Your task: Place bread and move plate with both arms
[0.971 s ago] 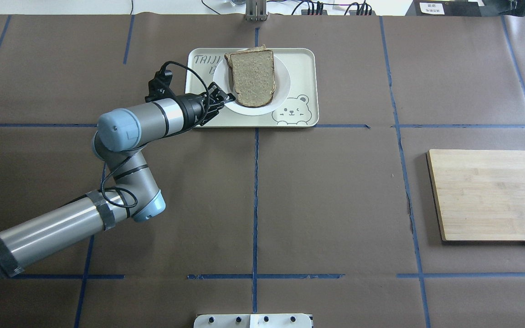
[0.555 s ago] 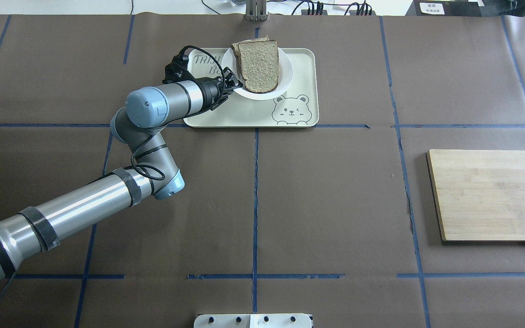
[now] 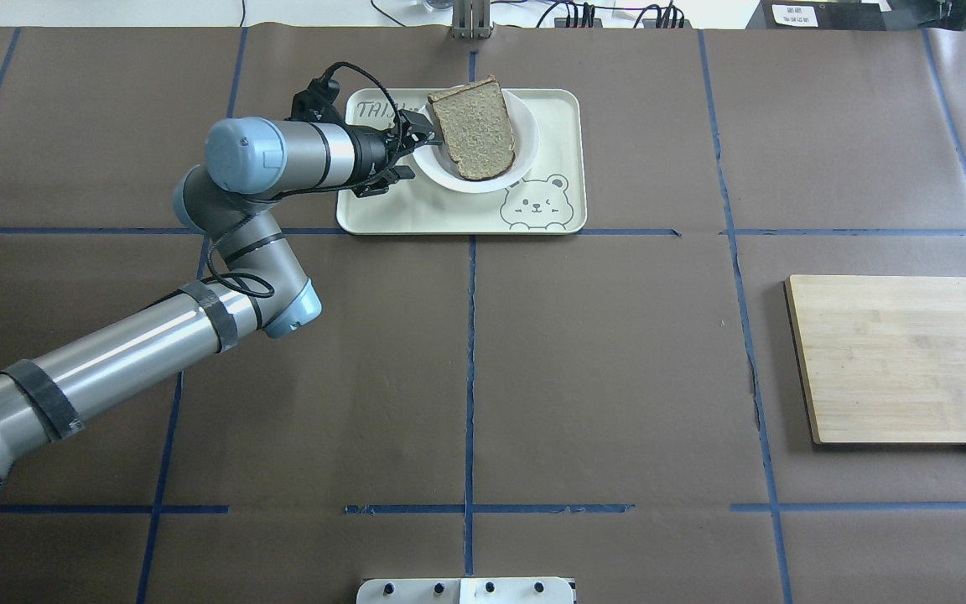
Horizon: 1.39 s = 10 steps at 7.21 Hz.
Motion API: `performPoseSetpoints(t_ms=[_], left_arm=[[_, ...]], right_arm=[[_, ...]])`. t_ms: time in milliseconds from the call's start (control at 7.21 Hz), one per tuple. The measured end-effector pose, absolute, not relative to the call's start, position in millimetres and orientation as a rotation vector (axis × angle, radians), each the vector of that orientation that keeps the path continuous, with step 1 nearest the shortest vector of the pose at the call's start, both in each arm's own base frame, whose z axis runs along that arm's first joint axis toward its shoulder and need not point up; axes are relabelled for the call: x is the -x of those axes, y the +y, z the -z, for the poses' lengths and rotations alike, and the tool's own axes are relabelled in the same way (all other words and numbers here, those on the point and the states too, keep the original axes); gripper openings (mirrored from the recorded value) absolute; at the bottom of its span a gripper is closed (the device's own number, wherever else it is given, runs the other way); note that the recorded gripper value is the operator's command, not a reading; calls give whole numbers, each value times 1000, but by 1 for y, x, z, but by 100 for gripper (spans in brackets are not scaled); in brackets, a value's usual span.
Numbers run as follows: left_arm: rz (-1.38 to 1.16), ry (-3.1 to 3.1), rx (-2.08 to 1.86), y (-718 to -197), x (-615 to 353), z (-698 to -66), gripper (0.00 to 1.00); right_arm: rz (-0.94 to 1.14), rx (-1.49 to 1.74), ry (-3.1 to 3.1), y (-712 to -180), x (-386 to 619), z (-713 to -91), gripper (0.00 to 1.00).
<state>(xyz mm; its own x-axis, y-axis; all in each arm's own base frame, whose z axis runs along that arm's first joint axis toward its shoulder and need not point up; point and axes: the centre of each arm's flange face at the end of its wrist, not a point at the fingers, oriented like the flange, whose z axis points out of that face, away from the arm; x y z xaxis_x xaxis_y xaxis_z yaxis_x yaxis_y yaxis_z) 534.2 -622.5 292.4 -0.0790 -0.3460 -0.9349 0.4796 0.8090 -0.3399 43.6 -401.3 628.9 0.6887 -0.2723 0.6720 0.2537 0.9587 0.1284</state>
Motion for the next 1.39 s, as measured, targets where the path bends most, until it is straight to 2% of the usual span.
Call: performPoseSetpoints(t_ms=[416, 832, 1110, 1387], left_arm=[[548, 1302, -82, -583, -466, -260, 100], [133, 938, -209, -491, -367, -261, 100], [-124, 757, -251, -447, -277, -314, 100], [-279, 669, -225, -431, -166, -397, 100]], right_arm=[[296, -28, -757, -402, -43, -628, 100], [299, -27, -758, -400, -44, -629, 100], [295, -21, -754, -398, -44, -631, 100], [267, -8, -754, -396, -44, -632, 100]])
